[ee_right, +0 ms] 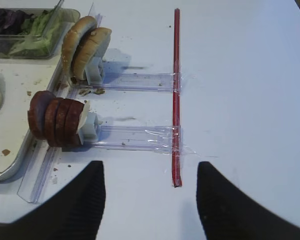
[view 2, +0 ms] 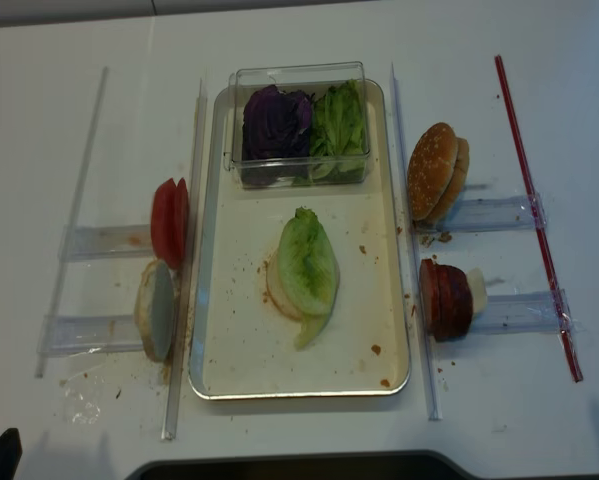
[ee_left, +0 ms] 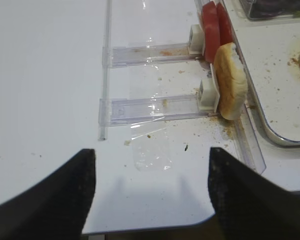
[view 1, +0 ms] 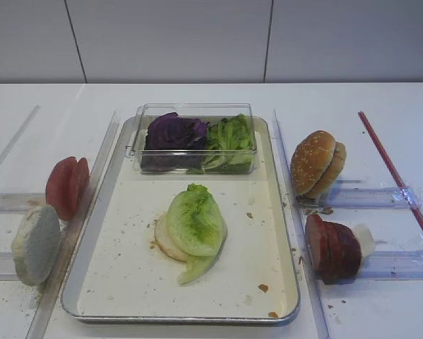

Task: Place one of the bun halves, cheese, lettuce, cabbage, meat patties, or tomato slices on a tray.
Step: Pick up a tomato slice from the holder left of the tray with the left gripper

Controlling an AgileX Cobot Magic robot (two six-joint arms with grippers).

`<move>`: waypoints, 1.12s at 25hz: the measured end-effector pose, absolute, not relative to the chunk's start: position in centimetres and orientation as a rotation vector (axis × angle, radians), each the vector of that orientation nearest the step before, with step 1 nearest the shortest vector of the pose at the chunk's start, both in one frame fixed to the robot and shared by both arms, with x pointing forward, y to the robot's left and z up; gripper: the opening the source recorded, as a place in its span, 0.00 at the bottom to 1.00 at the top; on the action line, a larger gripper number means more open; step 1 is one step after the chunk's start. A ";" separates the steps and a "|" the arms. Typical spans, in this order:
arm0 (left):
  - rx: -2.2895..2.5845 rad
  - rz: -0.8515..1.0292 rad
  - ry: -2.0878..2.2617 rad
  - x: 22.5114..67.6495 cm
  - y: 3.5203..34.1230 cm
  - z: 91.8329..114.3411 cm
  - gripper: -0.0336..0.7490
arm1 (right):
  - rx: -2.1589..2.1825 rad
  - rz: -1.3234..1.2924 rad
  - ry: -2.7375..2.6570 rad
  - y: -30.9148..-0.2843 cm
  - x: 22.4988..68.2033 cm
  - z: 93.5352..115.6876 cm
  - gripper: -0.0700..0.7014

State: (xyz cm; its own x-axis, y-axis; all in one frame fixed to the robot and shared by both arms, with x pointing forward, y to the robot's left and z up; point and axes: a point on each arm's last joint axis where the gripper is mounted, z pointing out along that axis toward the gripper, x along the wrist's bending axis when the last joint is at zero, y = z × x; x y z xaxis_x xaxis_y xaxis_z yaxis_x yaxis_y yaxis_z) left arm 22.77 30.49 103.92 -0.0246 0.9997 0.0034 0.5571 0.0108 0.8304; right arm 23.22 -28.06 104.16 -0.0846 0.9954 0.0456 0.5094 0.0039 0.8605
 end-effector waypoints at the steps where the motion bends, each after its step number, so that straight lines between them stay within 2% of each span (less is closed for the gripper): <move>1: 1.615 0.885 1.652 22.8 30.5 103.9 0.60 | 1.565 0.995 1.659 -28.1 23.2 104.2 0.63; 28: 1.615 0.885 1.652 22.8 30.5 103.9 0.60 | 1.567 0.996 1.658 -28.1 23.2 104.2 0.63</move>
State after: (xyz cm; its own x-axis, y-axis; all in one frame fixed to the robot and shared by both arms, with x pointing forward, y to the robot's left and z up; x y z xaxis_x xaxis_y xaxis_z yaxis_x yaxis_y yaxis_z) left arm 22.77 30.49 103.92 -0.0246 0.9997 0.0034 0.5571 0.0108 0.8304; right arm 23.22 -28.06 104.16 -0.0836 0.9954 0.0472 0.5096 0.0020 0.8604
